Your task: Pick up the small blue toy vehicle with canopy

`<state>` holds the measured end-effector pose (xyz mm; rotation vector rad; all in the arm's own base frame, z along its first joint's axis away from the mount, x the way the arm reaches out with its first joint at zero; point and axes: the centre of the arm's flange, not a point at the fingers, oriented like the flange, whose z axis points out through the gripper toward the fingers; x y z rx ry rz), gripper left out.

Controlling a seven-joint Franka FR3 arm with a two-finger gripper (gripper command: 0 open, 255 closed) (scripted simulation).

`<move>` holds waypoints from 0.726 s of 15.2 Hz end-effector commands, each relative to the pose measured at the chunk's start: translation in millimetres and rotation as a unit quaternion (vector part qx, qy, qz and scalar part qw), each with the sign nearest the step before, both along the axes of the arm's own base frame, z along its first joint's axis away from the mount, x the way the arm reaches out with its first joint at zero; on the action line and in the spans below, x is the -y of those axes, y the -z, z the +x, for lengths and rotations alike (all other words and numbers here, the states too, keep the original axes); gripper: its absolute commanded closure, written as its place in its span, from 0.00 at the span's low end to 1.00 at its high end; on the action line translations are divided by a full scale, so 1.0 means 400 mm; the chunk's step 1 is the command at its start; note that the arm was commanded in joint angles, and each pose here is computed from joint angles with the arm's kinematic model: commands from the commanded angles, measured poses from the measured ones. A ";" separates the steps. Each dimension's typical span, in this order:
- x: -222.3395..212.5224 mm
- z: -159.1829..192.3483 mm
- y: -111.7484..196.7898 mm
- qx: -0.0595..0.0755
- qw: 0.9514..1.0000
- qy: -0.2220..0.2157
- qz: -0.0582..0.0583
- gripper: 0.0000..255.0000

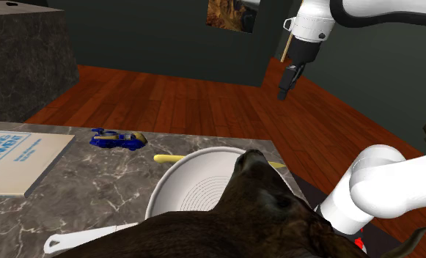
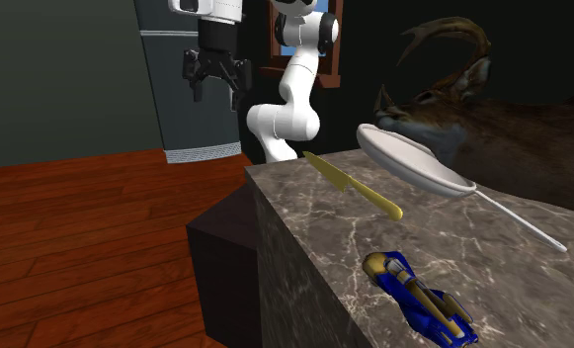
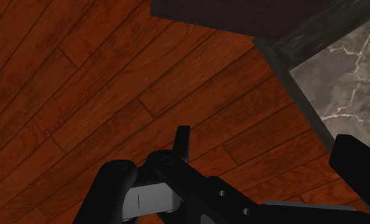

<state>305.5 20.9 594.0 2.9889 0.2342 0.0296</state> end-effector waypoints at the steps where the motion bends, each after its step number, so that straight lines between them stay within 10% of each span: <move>1: 0.000 0.000 0.000 0.000 1.000 0.000 0.000 0.00; 11: -0.239 0.177 0.080 0.000 0.999 -0.043 0.030 0.00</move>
